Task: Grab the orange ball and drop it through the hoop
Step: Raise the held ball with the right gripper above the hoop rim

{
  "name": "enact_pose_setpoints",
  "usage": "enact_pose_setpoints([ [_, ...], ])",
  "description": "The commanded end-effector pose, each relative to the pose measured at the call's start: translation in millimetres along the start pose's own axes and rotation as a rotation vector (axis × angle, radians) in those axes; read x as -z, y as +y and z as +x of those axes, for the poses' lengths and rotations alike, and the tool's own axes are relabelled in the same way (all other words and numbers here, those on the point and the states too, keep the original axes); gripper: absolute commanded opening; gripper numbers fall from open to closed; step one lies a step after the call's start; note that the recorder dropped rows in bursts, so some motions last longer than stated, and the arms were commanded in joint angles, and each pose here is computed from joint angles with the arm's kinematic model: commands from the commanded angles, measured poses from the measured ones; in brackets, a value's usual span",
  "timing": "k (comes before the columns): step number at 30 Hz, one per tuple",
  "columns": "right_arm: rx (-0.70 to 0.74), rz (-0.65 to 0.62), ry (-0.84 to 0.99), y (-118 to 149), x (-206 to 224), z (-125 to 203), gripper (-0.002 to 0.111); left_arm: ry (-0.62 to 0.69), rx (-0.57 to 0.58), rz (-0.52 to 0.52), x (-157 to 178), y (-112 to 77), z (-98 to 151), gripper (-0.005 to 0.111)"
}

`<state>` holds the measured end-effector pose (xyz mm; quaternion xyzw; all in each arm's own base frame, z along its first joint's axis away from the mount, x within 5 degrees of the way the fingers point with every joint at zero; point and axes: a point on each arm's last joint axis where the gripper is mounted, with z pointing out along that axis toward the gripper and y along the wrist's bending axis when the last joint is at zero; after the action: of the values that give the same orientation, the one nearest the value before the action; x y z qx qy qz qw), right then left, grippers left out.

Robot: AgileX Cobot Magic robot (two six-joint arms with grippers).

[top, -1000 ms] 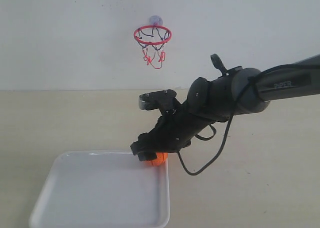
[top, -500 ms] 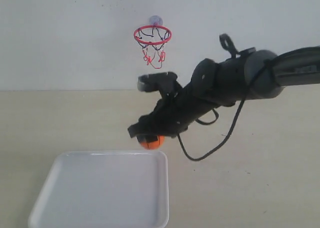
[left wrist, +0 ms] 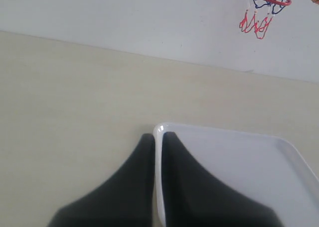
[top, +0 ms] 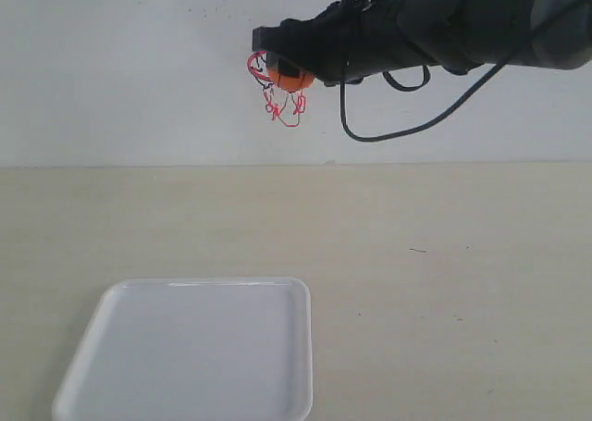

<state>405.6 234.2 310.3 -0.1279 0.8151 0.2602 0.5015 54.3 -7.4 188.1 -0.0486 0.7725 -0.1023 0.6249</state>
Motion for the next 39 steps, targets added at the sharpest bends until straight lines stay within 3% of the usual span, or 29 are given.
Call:
enact_pose_setpoints([
  [1,-0.060,0.002,-0.070,-13,-9,-24,0.000,0.002,0.003,-0.003,0,0.4,1,0.004],
  [6,-0.041,-0.010,-0.094,-14,-23,-29,0.000,0.002,0.003,-0.003,0,0.4,1,0.004],
  [11,0.052,-0.060,0.010,-14,-23,-22,0.000,0.002,0.003,-0.003,0,0.4,1,0.004],
  [17,0.093,-0.033,0.040,-39,-18,-25,0.000,0.002,0.003,-0.003,0,0.4,1,0.004],
  [23,-0.003,0.028,-0.074,-58,-19,-36,0.000,0.002,0.003,-0.003,0,0.4,1,0.004],
  [29,-0.153,-0.073,-0.066,-57,-48,-34,0.000,0.002,0.003,-0.003,0,0.4,1,0.004],
  [39,-0.225,-0.152,-0.126,-56,-70,-48,0.000,0.002,0.003,-0.003,0,0.4,1,0.004],
])
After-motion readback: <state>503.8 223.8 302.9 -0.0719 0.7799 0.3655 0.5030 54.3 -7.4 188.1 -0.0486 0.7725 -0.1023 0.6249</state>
